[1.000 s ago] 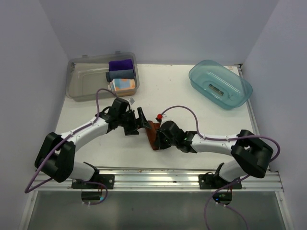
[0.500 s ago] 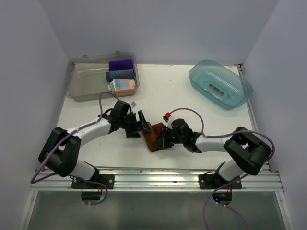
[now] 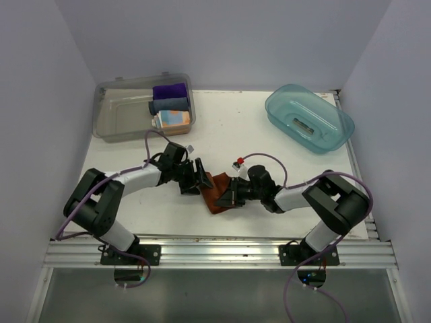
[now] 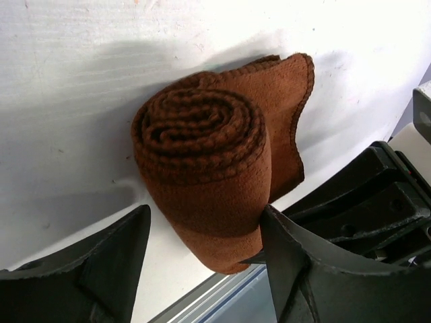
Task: Roll the towels
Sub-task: Roll the towel
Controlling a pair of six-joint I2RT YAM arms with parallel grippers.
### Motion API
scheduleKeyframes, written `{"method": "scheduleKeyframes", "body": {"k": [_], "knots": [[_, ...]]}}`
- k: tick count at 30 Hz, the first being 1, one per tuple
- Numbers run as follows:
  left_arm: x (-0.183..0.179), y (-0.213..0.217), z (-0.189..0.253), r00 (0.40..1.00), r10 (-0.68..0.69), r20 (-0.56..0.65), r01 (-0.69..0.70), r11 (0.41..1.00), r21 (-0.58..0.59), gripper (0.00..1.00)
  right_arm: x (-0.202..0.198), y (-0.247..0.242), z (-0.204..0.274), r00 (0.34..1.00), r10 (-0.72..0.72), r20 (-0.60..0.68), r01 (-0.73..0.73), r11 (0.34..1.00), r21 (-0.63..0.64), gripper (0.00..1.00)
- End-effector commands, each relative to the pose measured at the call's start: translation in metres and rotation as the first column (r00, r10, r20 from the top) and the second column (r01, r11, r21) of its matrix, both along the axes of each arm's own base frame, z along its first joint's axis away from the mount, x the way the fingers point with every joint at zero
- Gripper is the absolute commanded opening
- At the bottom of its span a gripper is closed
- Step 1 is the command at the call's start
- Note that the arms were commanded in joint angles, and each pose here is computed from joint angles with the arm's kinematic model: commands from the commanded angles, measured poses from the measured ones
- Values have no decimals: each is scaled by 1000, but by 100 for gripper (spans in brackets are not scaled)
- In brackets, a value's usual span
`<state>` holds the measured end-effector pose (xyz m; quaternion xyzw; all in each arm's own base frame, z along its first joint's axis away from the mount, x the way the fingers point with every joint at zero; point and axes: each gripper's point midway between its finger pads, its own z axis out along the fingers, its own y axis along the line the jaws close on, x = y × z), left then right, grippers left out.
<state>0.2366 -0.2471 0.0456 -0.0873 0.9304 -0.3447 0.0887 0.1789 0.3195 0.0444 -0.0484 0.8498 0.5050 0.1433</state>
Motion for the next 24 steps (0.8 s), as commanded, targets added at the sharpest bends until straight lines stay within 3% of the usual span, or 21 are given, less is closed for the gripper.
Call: {"method": "scheduleKeyframes", "body": {"k": [1,4,5,7,8,10,11,13,14,16,17,18,22,23,24], "knots": [[19,-11,9,997,-24,78,26,999,-24,68,-8,-6,-9,998,36,-45,-37,999,-20,0],[25,-9,-5,998,10,60,-11,1000,6,56,-2,-12,-12,999,30,-35,-32,996,-86,2],[26,-11,-5,998,8,58,-8,1000,1,53,-5,-17,-17,998,28,-58,-35,991,-126,7],[26,-13,-5,999,5,48,-5,1000,-12,49,9,-20,-7,1000,-1,18,4,985,-175,24],[26,-15,-3,999,2,49,-1,1000,-17,49,5,-32,-13,1000,-19,-10,16,967,-255,40],[26,-14,-1,999,5,52,-5,1000,-13,49,16,-36,10,995,-29,93,55,953,-296,50],[25,-12,0,999,7,46,-7,1000,0,49,17,-51,5,992,-60,108,98,918,-385,52],[24,-11,-1,999,9,37,-9,1000,11,49,22,-49,37,976,-46,213,131,907,-400,55],[24,-10,-1,999,12,30,-13,1000,21,49,26,-64,36,965,-71,251,188,858,-479,56],[24,-9,-3,1000,14,22,-15,1000,24,49,27,-56,61,939,-37,343,220,829,-514,56],[23,-10,-4,1000,14,16,-14,1000,22,49,28,-67,60,924,-31,381,265,770,-581,56],[23,-11,-3,1000,16,13,-16,1000,20,49,34,-60,77,899,-18,437,297,758,-580,56],[22,-10,-6,1000,18,4,-18,1000,26,49,16,-31,86,833,157,530,313,655,-687,56],[22,-10,-6,1000,17,4,-18,999,27,49,14,-31,71,831,216,513,308,590,-747,57],[22,-10,-6,1000,16,2,-16,999,29,49,19,-21,78,807,229,544,341,570,-747,58]]}}
